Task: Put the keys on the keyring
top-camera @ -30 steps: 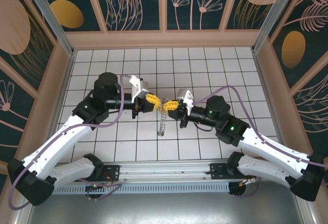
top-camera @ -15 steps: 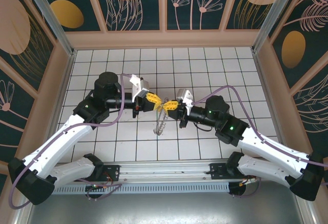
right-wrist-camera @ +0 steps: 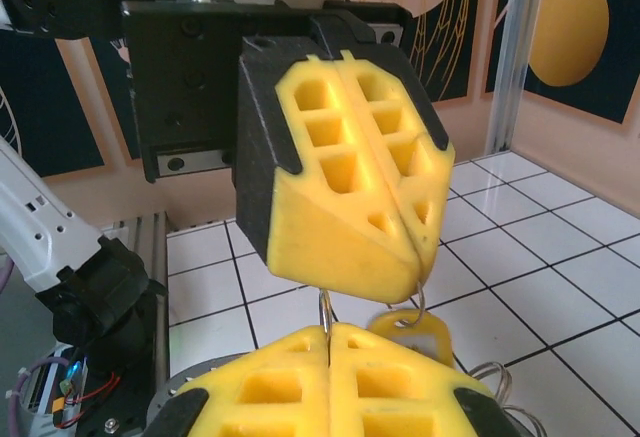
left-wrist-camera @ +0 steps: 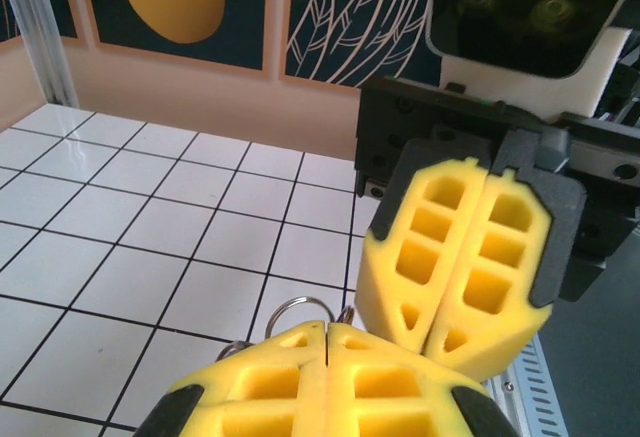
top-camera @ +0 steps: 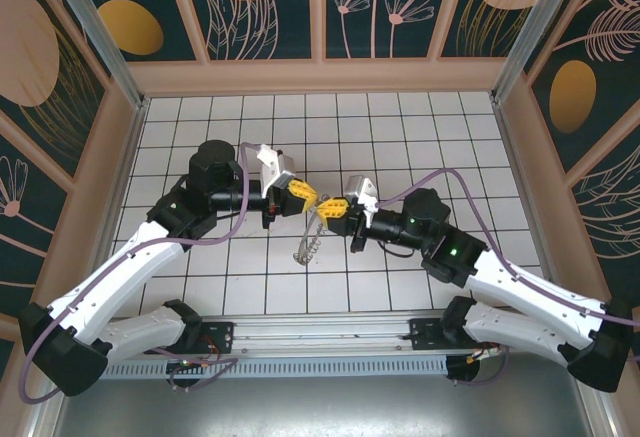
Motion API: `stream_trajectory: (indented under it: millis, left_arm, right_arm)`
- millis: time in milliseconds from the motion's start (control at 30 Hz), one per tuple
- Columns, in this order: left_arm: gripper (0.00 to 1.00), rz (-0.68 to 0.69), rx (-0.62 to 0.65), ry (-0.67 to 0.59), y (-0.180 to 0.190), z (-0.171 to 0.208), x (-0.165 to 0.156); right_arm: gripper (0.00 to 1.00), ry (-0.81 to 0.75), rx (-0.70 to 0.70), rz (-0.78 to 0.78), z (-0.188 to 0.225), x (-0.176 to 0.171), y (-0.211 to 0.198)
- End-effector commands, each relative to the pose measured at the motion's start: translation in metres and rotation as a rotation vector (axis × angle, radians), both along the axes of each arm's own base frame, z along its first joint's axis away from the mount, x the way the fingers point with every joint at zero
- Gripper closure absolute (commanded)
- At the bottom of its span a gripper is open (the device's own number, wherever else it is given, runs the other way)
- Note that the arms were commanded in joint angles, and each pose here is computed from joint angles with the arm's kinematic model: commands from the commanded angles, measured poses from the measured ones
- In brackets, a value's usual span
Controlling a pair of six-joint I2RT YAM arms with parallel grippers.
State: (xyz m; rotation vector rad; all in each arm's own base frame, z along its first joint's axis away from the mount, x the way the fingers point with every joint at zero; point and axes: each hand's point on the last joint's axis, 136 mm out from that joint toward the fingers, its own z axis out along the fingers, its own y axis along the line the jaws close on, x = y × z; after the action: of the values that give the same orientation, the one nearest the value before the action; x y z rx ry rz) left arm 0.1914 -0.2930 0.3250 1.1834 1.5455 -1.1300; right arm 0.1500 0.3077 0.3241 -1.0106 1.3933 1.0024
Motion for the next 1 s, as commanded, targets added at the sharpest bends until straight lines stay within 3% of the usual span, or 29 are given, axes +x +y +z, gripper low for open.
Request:
stream_trajectory:
  millis: [0,233,967]
  left_arm:
    - [1.0,-0.005,-0.005,-0.038,0.002,0.01,-0.005]
    - [1.0,0.013,-0.004,-0.056,0.006,0.015,-0.005]
    - [1.0,0.038,0.017,-0.08,0.009,0.012,-0.003]
  right_arm:
    - [1.0,-0.043,0.057,-0.04,0.022,0.005,-0.006]
    - [1.0,0.038,-0.018,-0.107,0.002,0.023,-0.009]
    - [1.0,0.042,-0.021,-0.162,0.0,0.03,-0.016]
